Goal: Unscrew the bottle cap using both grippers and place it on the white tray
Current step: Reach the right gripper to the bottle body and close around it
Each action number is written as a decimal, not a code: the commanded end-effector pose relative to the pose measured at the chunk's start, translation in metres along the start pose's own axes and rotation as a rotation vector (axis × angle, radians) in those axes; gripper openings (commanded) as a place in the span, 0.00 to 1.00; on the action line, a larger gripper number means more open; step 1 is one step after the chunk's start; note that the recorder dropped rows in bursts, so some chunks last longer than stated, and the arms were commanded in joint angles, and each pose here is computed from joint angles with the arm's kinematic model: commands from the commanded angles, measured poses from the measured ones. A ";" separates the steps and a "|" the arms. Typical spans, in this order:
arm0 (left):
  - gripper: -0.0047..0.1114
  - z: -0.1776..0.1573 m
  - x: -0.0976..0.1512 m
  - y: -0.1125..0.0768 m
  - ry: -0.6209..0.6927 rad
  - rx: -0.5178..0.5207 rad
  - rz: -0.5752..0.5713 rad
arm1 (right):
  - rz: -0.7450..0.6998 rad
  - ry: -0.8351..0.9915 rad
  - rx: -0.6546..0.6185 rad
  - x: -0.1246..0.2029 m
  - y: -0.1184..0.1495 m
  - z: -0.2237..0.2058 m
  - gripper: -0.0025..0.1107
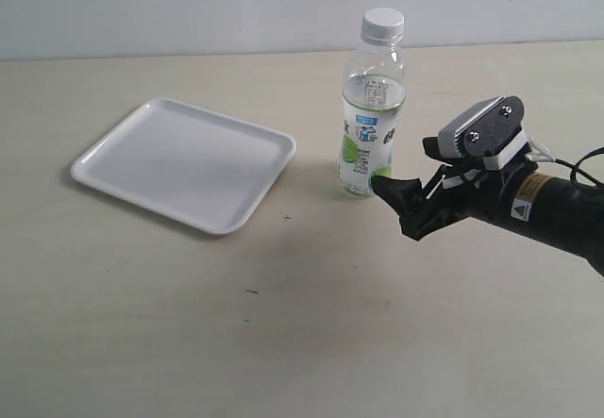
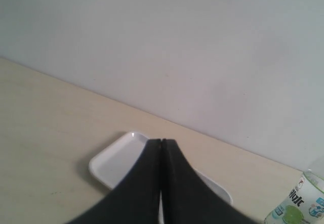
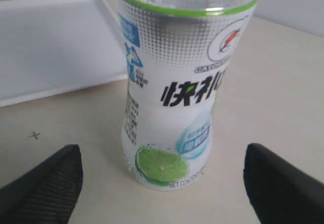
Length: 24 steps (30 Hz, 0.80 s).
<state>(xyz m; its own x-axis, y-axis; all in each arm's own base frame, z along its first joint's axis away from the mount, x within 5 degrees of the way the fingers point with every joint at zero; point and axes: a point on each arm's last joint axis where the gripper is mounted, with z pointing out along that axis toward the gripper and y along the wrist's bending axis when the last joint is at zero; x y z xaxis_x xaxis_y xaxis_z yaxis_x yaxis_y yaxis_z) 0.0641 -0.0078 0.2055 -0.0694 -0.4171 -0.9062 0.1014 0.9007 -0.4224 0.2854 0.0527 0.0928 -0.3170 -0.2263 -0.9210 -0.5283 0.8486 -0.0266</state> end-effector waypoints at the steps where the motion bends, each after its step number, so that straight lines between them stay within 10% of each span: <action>1: 0.04 0.000 -0.002 -0.001 -0.010 0.013 0.000 | -0.022 -0.033 -0.023 -0.001 -0.006 0.018 0.75; 24: 0.04 0.000 -0.002 -0.002 -0.017 0.017 0.002 | -0.027 -0.156 -0.040 0.003 -0.022 0.059 0.81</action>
<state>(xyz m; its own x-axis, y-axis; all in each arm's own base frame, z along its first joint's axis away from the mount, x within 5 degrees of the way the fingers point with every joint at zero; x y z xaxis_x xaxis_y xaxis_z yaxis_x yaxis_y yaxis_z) 0.0641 -0.0079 0.2062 -0.0629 -0.4179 -0.9063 0.1055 0.9002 -0.4225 0.3395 0.0598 0.0669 -0.2106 -0.1754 -0.9617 -0.5527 0.8328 -0.0309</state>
